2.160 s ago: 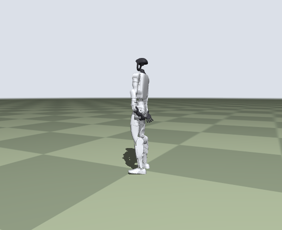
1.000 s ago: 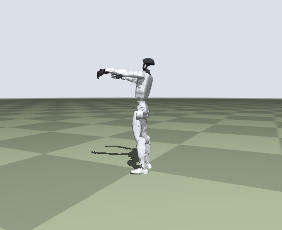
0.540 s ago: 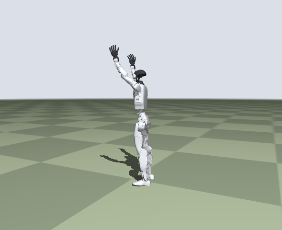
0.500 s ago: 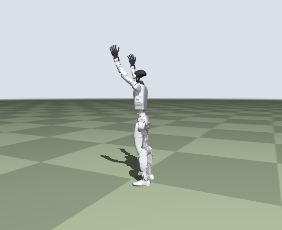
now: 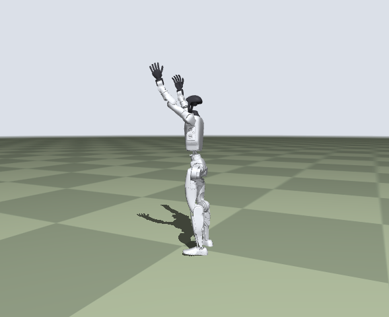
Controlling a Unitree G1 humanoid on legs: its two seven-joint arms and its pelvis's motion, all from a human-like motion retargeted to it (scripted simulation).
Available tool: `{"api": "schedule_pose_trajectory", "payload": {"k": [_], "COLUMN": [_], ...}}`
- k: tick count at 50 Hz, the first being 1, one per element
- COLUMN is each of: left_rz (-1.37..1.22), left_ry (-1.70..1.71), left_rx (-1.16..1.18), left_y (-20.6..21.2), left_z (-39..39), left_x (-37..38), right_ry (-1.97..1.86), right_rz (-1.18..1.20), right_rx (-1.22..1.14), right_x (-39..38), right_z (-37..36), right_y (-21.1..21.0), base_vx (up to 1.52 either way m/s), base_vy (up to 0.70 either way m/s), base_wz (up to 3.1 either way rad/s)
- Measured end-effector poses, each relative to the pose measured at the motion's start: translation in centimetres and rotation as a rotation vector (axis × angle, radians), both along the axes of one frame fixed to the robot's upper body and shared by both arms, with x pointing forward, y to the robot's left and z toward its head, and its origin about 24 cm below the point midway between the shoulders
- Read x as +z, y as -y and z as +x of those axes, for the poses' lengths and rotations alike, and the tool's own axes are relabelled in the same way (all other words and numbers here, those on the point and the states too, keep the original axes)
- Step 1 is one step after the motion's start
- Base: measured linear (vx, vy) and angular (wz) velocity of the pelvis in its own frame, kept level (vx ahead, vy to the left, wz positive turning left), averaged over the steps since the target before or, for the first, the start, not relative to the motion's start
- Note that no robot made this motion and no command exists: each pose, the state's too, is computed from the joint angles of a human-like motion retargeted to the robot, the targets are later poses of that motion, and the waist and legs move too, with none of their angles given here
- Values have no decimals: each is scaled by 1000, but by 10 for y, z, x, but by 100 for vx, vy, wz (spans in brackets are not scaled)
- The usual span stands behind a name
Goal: In place motions
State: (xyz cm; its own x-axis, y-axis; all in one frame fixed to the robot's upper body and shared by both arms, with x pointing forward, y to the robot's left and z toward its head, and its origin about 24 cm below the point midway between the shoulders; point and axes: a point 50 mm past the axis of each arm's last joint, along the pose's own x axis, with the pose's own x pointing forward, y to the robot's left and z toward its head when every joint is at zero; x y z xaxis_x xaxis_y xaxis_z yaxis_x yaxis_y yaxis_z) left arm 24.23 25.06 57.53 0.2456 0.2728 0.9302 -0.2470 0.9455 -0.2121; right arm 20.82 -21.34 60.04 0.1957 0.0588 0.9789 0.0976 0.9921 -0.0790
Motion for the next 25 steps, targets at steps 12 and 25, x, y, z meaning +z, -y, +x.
{"api": "schedule_pose_trajectory", "payload": {"k": [12, 25], "left_rz": [59, 217], "left_ry": [-621, -1515], "left_rx": [112, 265], "left_y": [0, -32], "left_z": [139, 120], "left_x": [-167, -504], "right_ry": [-395, -1245], "right_rz": [-170, -619], "right_rx": [-341, -132], "right_x": [-123, -479], "right_z": [127, 168], "right_y": [5, -14], "base_vx": [23, 5], "base_vy": [4, -4], "base_wz": [2, -14]}}
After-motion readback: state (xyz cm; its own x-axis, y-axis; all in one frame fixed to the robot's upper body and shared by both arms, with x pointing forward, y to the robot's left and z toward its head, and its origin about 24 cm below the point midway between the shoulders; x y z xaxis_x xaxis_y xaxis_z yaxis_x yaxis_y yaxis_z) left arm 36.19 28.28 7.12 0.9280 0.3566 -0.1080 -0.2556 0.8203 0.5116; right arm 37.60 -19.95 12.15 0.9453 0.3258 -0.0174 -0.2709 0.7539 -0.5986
